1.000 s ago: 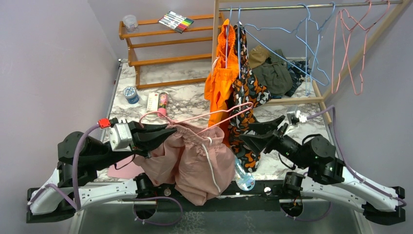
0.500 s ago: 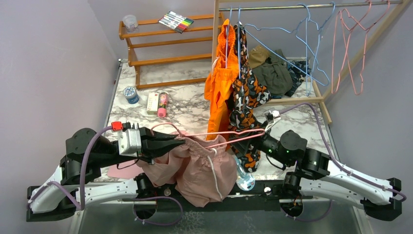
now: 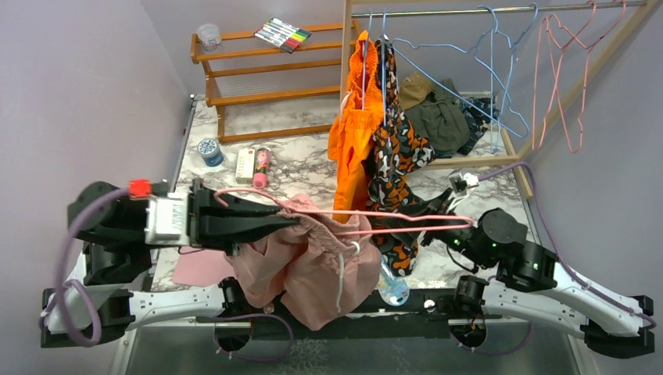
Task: Place the shorts on the hanger
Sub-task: Hang the shorts on the hanger.
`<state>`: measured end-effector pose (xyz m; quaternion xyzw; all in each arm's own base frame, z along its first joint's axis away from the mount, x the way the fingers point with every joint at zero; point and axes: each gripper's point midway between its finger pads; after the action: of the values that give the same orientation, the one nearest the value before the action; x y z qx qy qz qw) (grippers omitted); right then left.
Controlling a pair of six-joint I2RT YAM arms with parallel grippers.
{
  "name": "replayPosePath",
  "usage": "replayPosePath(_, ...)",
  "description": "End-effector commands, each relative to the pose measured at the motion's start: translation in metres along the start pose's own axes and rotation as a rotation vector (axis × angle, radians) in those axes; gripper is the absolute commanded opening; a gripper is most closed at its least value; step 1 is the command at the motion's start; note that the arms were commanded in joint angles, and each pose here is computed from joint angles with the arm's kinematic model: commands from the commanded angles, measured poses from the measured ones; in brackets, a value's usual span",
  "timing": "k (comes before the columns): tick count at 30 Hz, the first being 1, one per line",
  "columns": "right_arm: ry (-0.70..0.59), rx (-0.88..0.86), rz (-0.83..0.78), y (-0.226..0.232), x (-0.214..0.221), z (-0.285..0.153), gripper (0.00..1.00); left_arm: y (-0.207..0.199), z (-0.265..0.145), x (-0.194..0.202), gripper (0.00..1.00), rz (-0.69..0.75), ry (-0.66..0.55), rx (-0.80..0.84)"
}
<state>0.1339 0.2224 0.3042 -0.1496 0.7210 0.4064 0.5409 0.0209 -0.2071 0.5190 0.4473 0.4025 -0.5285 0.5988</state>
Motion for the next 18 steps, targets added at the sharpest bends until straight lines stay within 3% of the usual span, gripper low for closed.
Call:
replayPosePath(1, -0.050, -0.011, -0.061, 0.006, -0.029, -0.010, 0.71, -0.017, 0.014, -0.077, 0.00, 0.145, -0.192, 0.138)
replayPosePath(8, -0.019, 0.015, -0.004, -0.005, -0.011, -0.017, 0.71, -0.008, 0.021, -0.012, 0.00, 0.081, -0.065, 0.099)
replayPosePath(18, 0.052, -0.032, -0.018, -0.002, 0.007, -0.027, 0.71, -0.002, 0.013, 0.027, 0.00, 0.011, 0.003, 0.036)
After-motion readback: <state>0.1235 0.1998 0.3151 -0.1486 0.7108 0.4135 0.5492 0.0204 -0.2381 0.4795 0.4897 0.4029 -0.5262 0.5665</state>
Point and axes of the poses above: each gripper's point midway between its finger pads, its own z axis out along the fingers, its own y axis along the line the jaws close on, x = y × z, and after that the axes turned 6 degrees about -z, right-handed
